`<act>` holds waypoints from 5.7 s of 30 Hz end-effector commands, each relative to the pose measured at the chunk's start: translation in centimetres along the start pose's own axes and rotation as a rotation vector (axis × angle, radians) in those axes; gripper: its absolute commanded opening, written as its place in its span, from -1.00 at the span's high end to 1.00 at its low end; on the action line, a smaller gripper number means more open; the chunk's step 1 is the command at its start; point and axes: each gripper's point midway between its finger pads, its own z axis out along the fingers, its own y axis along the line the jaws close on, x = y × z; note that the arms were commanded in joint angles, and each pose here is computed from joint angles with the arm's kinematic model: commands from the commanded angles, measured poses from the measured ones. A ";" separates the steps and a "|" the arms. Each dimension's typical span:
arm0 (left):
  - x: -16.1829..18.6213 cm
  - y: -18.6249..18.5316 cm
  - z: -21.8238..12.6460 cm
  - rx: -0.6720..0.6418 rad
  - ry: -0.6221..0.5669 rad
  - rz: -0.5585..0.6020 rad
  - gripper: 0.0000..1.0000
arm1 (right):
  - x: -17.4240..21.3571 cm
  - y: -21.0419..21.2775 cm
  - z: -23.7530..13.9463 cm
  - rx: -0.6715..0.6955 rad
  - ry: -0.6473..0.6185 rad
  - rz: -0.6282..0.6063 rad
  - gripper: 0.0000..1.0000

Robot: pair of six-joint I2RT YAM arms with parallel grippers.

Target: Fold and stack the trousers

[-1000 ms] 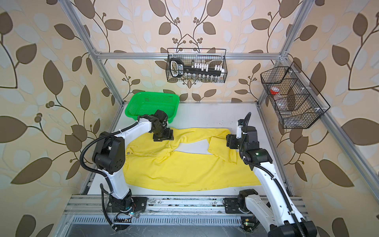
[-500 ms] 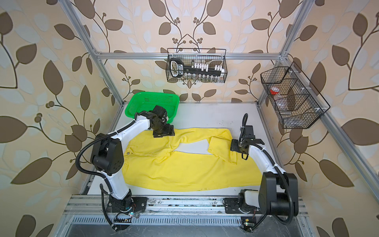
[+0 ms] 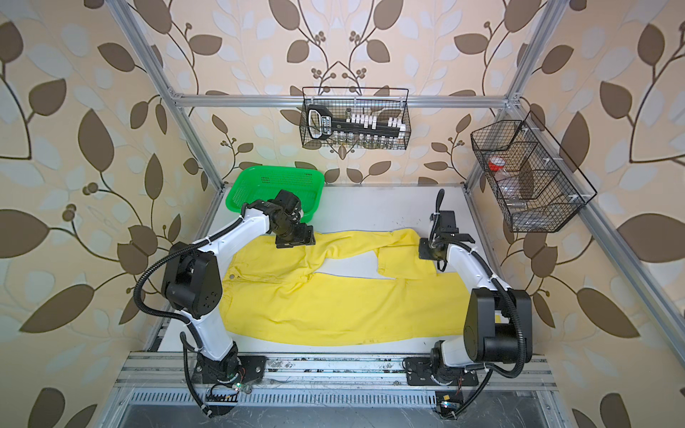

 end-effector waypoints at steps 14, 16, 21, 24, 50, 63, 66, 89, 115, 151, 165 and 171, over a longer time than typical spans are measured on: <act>0.7 2.8 4.1 -0.069 0.056 -0.027 -0.68 | -14.0 -0.8 -7.7 0.473 -0.366 -0.842 1.00; 0.9 3.1 4.3 -0.072 0.057 -0.031 -0.67 | -13.8 -1.4 -7.3 0.524 -0.334 -0.914 1.00; 1.1 3.9 4.7 -0.084 0.061 -0.045 -0.67 | -10.5 -1.3 -7.3 0.524 -0.374 -1.002 1.00; 1.1 4.1 4.9 -0.086 0.066 -0.047 -0.67 | -6.2 -2.2 -5.5 0.482 -0.270 -1.044 0.98; -4.0 -0.8 2.7 0.107 -0.021 -0.044 -0.66 | 1.3 -3.5 -9.8 0.331 -0.059 -0.726 0.98; -1.2 0.9 7.7 0.058 0.046 -0.003 -0.39 | 1.2 -4.3 -18.3 0.346 0.027 -0.661 0.99; -0.9 1.7 8.7 0.026 0.053 0.000 -0.28 | 2.4 -4.5 -15.9 0.349 0.118 -0.722 0.97; -2.3 8.0 7.2 -0.313 -0.046 -0.065 -0.08 | -3.5 -3.2 -6.5 0.350 0.186 -0.721 0.92; -2.2 9.9 6.3 -0.324 -0.056 -0.146 -0.04 | -4.5 -5.1 -10.2 0.496 0.245 -0.836 0.87; -2.3 5.4 2.9 -0.154 -0.044 -0.121 -0.20 | 4.2 -6.9 3.2 0.131 0.198 0.138 -0.13; -1.6 2.3 1.6 -0.031 -0.001 -0.146 -0.39 | 5.9 -5.4 7.3 0.015 0.258 0.145 -0.25; -0.9 1.6 2.4 -0.015 0.023 -0.148 -0.41 | 7.0 -5.0 8.6 -0.001 0.319 0.118 -0.23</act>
